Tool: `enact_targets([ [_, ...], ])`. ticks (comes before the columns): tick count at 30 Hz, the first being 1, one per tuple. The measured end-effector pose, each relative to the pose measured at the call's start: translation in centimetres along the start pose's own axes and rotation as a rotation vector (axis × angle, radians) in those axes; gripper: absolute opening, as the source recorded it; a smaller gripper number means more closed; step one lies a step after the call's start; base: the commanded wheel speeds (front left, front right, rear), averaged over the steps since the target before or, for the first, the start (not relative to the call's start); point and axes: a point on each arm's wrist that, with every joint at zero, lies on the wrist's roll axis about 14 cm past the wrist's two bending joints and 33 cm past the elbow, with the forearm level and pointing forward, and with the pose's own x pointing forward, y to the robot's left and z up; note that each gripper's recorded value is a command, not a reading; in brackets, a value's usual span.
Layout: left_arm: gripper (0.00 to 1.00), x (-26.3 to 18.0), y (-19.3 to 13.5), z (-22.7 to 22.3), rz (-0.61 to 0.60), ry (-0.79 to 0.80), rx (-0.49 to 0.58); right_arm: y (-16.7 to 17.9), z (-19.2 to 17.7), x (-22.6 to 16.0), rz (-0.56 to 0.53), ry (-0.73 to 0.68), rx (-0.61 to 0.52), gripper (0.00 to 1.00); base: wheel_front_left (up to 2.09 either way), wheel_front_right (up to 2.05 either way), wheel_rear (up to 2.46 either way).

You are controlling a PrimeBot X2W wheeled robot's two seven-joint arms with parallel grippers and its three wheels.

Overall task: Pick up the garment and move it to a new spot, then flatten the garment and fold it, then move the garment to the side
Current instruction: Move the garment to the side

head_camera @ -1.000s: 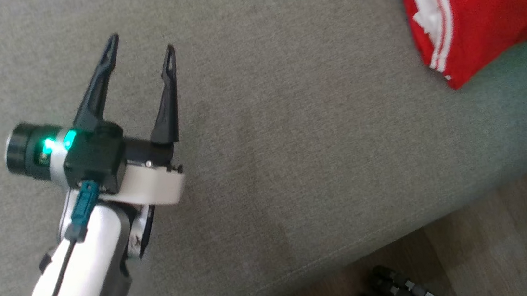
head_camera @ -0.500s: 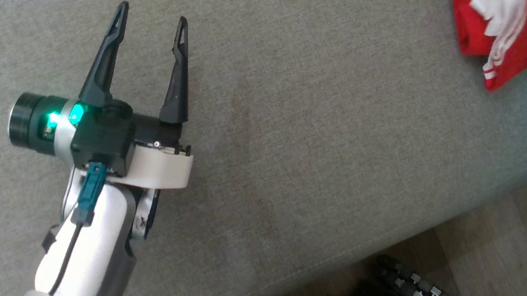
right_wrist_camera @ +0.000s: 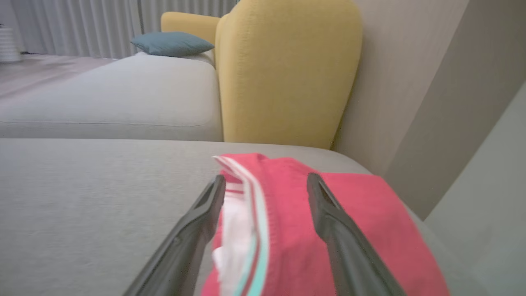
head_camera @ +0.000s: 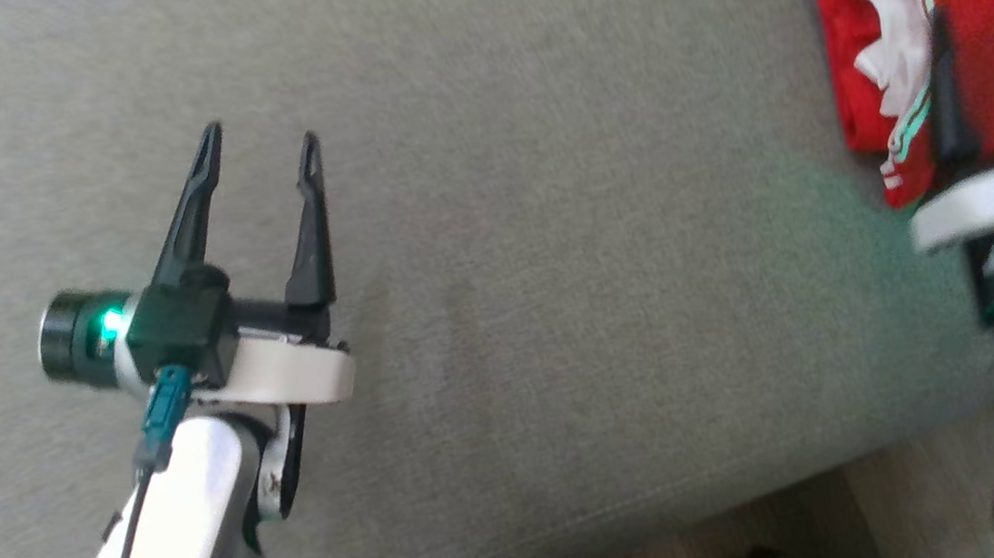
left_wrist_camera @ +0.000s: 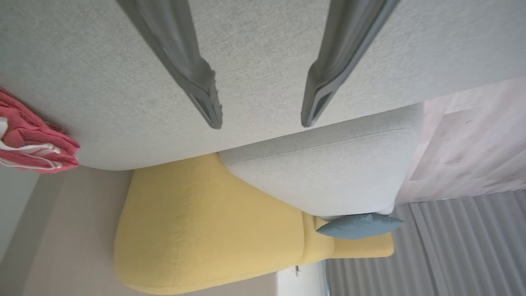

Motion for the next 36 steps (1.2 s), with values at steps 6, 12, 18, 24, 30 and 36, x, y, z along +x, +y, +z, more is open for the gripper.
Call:
enact_targets([
  [6, 1.0, -3.1, 2.6, 1.7, 0.117, 0.007, 0.026, 5.9, 2.1, -2.7, 0.128, -0.06, 0.103, 1.0, 0.0, 0.0, 0.0],
  [12, 1.0, -6.8, 6.5, 3.1, 0.265, 0.014, 0.057, 10.8, 4.0, -4.5, 0.244, -0.085, 0.179, 1.0, 0.0, 0.0, 0.0],
  [18, 1.0, -10.5, 8.8, 4.4, 0.36, 0.011, 0.075, 13.0, 5.0, -6.5, 0.297, -0.089, 0.213, 1.0, 0.0, 0.0, 0.0],
  [24, 1.0, -13.4, 9.2, 4.3, 0.402, 0.035, 0.072, 13.4, 4.9, -8.6, 0.311, -0.07, 0.233, 1.0, 0.0, 0.0, 0.0],
  [30, 1.0, -15.5, 8.8, 3.7, 0.403, 0.067, 0.072, 13.0, 4.7, -10.9, 0.301, -0.054, 0.246, 1.0, 0.0, 0.0, 0.0],
  [36, 1.0, -16.5, 8.2, 3.6, 0.395, 0.075, 0.074, 12.2, 4.8, -12.8, 0.286, -0.054, 0.25, 1.0, 0.0, 0.0, 0.0],
])
